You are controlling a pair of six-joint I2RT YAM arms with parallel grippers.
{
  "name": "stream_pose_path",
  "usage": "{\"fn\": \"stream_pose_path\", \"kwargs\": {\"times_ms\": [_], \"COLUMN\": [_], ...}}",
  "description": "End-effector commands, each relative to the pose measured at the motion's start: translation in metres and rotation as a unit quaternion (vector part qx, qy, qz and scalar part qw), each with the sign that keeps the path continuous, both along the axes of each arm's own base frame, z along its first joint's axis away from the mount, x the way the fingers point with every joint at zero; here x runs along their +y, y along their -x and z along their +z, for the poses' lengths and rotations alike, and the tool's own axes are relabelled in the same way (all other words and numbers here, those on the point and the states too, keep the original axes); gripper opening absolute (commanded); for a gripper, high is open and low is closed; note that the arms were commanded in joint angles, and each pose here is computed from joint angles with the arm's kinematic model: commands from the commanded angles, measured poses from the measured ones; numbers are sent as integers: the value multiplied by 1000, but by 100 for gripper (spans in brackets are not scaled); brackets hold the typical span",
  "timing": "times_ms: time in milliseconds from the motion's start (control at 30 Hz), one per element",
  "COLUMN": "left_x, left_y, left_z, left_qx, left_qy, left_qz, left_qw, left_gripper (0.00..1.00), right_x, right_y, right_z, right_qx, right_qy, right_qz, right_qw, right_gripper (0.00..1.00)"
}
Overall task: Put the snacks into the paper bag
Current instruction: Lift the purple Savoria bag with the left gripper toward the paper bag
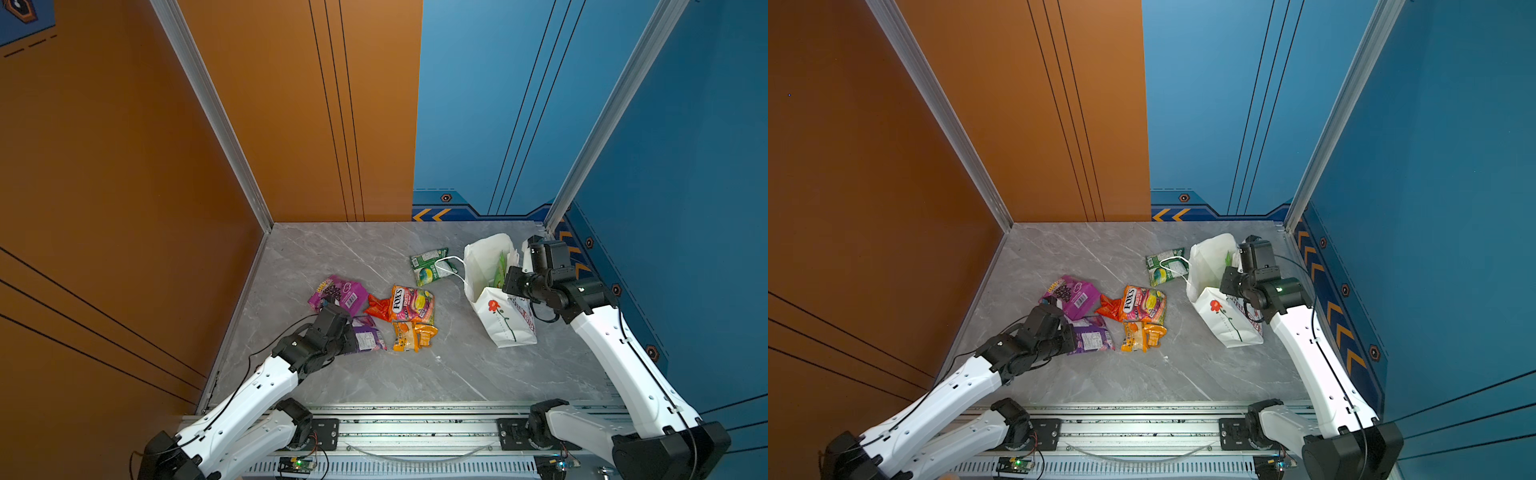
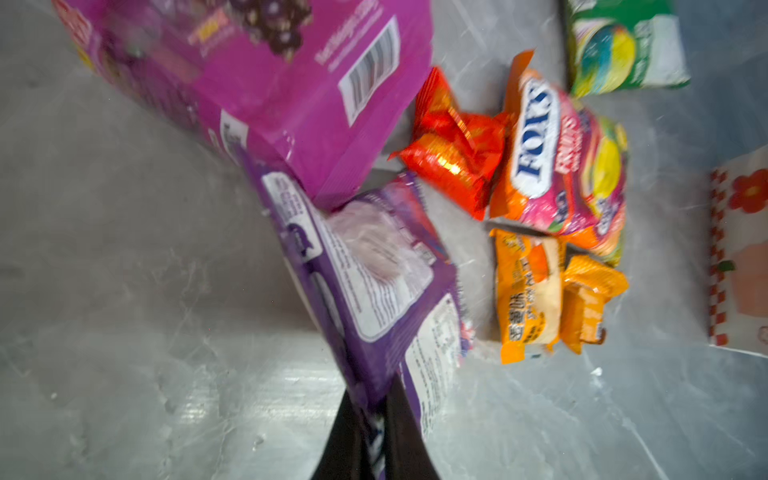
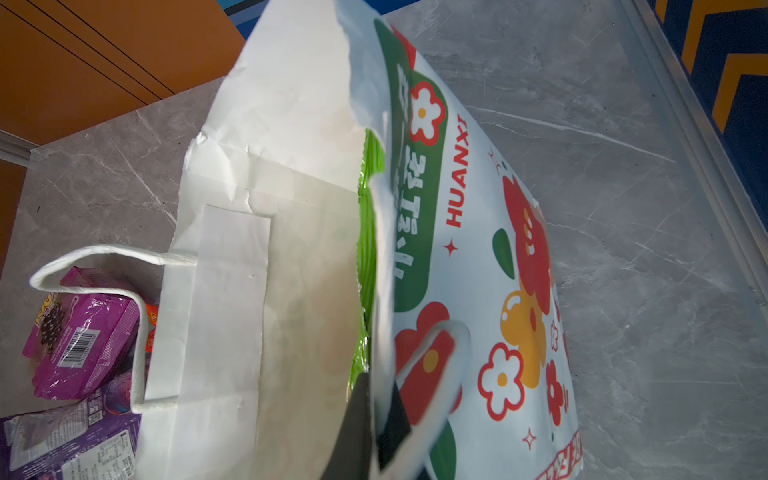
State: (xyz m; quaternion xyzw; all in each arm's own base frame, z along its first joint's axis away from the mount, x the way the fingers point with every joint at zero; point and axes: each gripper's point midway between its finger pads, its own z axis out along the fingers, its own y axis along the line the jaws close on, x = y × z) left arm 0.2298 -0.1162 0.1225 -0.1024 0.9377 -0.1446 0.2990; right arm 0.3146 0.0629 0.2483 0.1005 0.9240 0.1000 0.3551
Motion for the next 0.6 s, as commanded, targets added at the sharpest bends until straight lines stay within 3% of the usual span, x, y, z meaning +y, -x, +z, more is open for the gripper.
{"fn": "stream_pose_path", "kwargs": {"times_ms": [0,300,567], "left_x": [2,-16,-13], "left_y": [-16,-29,-35], "left_z": [38,92,145], "left_qx": [-60,-116,-177], "left_qy": [-24,-10,-14], "left_qz": [-9,-56,-57], "left_qw": [998,992,982], "left_gripper": [0,0,0], "right_x": [1,27,46], "right_y": [9,6,4], "right_z": [0,-4,-8], "right_qx": [13,30,44], "right_qy": [2,18,51], "right_qz": [4,51,83], "right_qw": [1000,998,994], "right_gripper": [6,7,5]}}
